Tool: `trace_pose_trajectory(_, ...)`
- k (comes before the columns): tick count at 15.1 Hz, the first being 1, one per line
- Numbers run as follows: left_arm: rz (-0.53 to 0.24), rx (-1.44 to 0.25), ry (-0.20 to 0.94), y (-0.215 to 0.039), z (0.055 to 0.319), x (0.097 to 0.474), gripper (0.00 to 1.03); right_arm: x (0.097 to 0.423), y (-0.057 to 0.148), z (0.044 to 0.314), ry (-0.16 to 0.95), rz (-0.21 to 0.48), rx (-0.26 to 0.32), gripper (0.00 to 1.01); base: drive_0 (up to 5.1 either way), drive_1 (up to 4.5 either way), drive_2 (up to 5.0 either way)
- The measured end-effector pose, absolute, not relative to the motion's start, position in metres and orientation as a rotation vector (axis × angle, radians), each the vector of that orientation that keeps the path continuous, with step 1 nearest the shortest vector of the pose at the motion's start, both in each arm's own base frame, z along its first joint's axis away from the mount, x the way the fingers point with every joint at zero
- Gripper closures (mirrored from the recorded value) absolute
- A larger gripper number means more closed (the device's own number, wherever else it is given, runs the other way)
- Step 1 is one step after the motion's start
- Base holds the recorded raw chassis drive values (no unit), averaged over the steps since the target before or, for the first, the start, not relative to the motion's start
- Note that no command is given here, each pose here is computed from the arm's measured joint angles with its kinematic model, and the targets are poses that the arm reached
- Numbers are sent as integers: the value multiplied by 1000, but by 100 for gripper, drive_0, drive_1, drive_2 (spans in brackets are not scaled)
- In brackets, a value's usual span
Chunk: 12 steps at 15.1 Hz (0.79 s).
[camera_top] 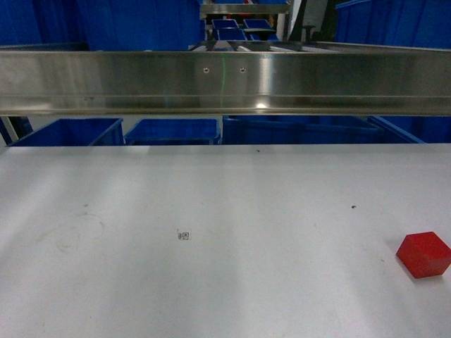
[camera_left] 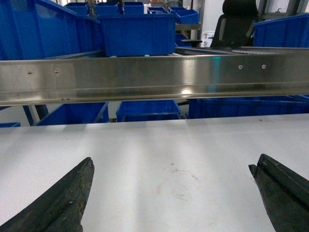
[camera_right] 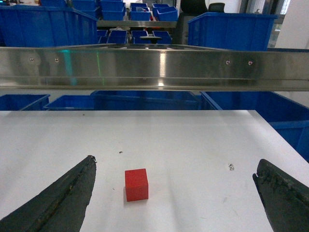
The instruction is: Place magnetic block on left shelf second layer
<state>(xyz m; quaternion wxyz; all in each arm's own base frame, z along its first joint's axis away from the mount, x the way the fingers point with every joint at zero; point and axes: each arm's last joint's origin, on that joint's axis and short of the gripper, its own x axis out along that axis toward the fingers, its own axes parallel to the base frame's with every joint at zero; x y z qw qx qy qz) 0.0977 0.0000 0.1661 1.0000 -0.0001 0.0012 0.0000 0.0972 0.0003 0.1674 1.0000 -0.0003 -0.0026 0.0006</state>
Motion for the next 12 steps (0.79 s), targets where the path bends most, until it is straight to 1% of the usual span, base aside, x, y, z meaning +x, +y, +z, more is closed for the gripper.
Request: trace_pose_trajectory(12,0,0,2,0,166,98,5,97,0,167,-5,1,-1,3,0,0,0)
